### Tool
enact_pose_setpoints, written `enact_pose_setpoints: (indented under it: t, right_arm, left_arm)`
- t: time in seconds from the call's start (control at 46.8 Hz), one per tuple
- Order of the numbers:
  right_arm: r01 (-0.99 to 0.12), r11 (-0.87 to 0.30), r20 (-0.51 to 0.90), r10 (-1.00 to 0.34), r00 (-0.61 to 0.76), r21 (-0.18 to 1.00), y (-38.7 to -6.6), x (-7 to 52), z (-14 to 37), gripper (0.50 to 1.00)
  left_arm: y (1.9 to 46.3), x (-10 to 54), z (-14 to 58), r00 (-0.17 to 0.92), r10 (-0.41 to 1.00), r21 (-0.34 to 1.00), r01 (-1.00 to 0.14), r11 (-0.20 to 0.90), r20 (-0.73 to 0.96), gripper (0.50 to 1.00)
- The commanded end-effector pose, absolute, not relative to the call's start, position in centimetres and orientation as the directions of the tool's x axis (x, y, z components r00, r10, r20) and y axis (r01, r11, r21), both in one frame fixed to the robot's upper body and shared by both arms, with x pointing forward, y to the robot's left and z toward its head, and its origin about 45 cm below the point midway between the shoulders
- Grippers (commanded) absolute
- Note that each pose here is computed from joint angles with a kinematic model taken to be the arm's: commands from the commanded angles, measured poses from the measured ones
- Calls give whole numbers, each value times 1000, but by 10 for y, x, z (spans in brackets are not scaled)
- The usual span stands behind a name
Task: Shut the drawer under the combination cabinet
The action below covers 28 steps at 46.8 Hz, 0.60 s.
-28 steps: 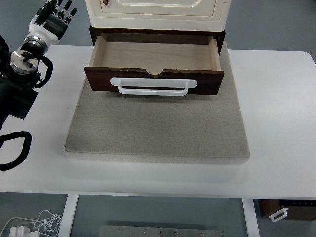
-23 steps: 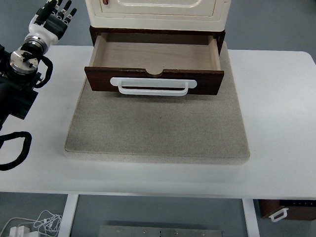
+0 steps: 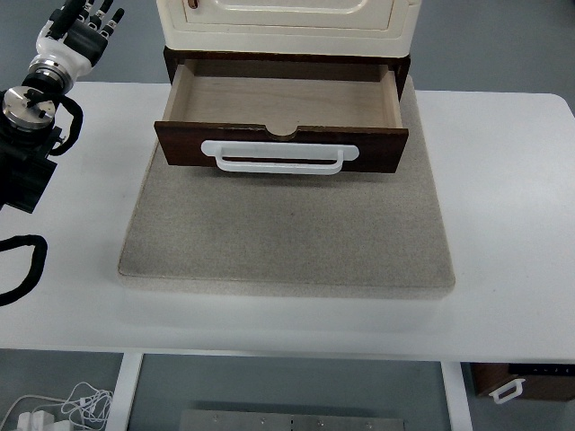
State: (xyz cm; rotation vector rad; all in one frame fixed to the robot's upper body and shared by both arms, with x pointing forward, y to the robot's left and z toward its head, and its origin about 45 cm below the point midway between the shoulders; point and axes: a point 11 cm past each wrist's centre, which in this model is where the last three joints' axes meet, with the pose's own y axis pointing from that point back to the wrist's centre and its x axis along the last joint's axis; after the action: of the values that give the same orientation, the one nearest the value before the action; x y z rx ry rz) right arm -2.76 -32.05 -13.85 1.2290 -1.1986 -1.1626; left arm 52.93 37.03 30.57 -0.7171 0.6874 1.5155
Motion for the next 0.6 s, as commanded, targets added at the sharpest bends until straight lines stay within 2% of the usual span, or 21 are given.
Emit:
enact_pose_setpoints:
  t: [0.0, 0.256, 0.577]
  right_arm:
    - [-17, 14, 15, -999, 39, 1000, -321, -28, -138, 952]
    - [-17, 14, 15, -999, 39, 1000, -321, -28, -138, 952]
    - [-17, 14, 15, -999, 39, 1000, -321, -28, -138, 952]
  left_arm:
    - [371, 530, 308, -44, 624, 6, -998, -63, -781, 999]
    - [369, 533, 320, -22, 643, -16, -998, -53, -766, 996]
    - [387, 538, 376, 38, 674, -113, -991, -68, -738, 996]
